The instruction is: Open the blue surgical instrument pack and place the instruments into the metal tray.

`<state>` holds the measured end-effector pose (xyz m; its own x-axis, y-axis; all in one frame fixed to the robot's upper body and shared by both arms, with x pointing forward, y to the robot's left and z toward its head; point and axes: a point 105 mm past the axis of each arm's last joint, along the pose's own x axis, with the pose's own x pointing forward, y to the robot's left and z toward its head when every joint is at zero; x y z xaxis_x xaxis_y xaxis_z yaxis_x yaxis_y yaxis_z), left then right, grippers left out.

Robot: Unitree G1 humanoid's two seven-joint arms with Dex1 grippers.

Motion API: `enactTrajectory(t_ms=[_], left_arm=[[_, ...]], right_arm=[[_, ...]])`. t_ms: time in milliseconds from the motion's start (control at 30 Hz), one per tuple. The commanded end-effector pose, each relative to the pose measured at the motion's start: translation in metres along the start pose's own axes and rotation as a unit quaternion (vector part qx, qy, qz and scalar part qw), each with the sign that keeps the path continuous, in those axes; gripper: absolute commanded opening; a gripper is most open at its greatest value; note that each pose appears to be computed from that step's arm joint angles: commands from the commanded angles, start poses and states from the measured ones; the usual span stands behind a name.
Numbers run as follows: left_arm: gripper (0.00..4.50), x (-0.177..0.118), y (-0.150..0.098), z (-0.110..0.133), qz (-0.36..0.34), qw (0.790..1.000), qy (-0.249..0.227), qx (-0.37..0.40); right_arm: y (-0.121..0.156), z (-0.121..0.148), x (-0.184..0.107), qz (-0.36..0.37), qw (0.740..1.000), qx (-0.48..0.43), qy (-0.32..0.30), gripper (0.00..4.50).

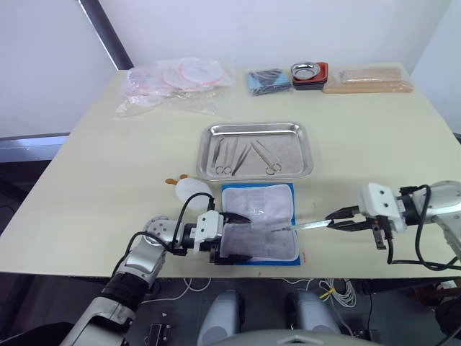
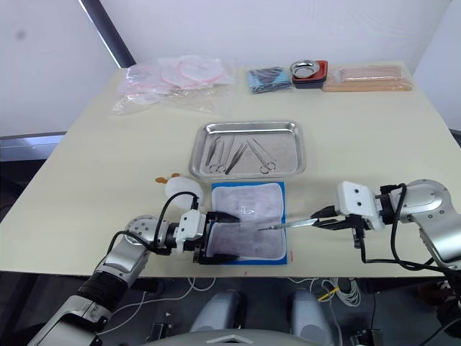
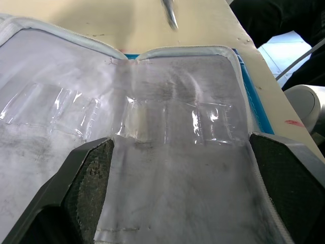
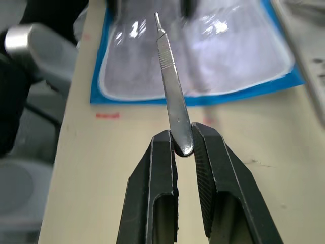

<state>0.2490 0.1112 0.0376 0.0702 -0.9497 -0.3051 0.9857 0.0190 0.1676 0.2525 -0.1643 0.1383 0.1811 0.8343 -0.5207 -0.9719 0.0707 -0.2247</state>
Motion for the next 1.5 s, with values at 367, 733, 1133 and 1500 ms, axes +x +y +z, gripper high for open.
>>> enactTrajectory(t_ms=[367,733,1133,1500], left_arm=[[4.50,-0.018,-0.025,-0.069,0.006,0.986,0.129,-0.108],[4.50,-0.019,-0.029,-0.069,0.013,0.985,0.128,-0.111],[4.50,-0.021,-0.030,-0.069,0.018,0.985,0.129,-0.112],[4.50,-0.020,-0.029,-0.070,0.016,0.985,0.129,-0.111]], right_arm=[[-0.054,0.038,0.031,-0.135,0.972,0.131,-0.139,0.02],[-0.112,0.041,0.074,-0.262,0.952,0.133,-0.085,0.02],[-0.154,0.018,0.092,-0.370,0.894,0.253,0.009,0.02],[-0.154,0.015,0.104,-0.376,0.879,0.292,0.027,0.02]])
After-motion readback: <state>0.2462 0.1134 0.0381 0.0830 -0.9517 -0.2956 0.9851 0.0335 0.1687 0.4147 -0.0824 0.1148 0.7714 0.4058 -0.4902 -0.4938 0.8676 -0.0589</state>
